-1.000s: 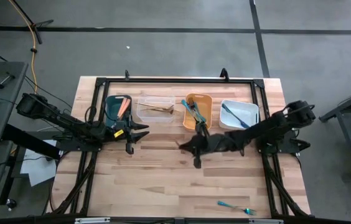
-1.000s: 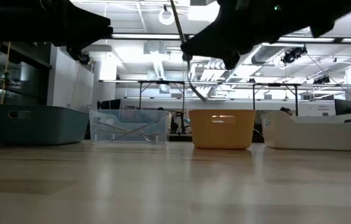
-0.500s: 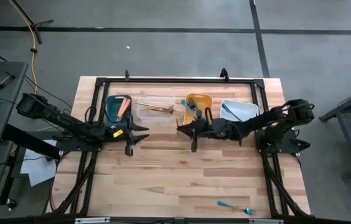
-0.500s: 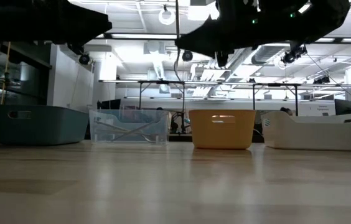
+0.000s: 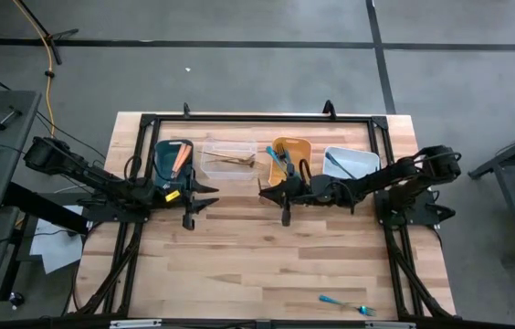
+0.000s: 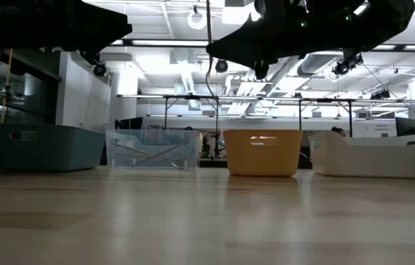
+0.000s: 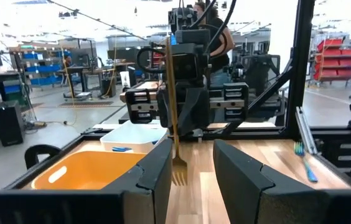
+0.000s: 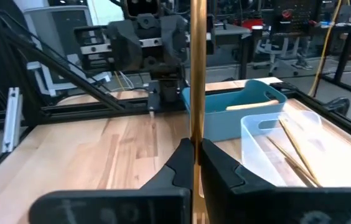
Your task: Sort silverware by color (type)
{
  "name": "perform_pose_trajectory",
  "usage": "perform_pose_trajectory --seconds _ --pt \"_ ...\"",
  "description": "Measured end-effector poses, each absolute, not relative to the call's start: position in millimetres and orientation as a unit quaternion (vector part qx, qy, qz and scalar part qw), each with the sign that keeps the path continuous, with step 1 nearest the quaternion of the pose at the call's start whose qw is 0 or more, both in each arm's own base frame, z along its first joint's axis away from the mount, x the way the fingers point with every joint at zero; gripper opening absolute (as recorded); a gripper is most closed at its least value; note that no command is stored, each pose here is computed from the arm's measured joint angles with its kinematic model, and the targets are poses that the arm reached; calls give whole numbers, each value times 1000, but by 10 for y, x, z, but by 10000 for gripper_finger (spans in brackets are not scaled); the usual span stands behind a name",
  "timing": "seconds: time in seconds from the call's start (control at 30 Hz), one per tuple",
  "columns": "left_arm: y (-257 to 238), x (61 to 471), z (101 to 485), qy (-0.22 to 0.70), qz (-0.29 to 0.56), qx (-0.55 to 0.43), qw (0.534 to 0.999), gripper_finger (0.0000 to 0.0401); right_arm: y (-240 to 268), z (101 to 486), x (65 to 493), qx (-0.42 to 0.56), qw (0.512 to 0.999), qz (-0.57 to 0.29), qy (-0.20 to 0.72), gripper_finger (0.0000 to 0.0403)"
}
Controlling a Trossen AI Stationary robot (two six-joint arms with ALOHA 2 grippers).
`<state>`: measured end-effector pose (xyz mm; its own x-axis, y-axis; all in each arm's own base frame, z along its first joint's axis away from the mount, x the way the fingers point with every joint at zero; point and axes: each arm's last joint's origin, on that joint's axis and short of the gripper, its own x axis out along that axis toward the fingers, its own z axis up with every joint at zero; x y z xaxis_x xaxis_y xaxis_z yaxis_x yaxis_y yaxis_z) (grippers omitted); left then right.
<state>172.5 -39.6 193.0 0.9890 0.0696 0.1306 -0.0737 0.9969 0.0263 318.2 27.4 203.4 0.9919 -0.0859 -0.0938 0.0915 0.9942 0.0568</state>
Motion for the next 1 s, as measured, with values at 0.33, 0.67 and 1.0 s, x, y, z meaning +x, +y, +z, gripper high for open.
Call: perform_pose_trajectory --seconds 0.33,0.67,1.0 --pt "-396 1725 1930 -65 35 6 997 111 282 2042 3182 33 998 -41 42 5" --pt "-396 1725 1930 -65 36 4 997 111 291 2038 3183 33 998 -25 44 5" --pt "-396 1725 1930 -65 36 -3 997 111 293 2035 3183 33 998 -24 46 5"
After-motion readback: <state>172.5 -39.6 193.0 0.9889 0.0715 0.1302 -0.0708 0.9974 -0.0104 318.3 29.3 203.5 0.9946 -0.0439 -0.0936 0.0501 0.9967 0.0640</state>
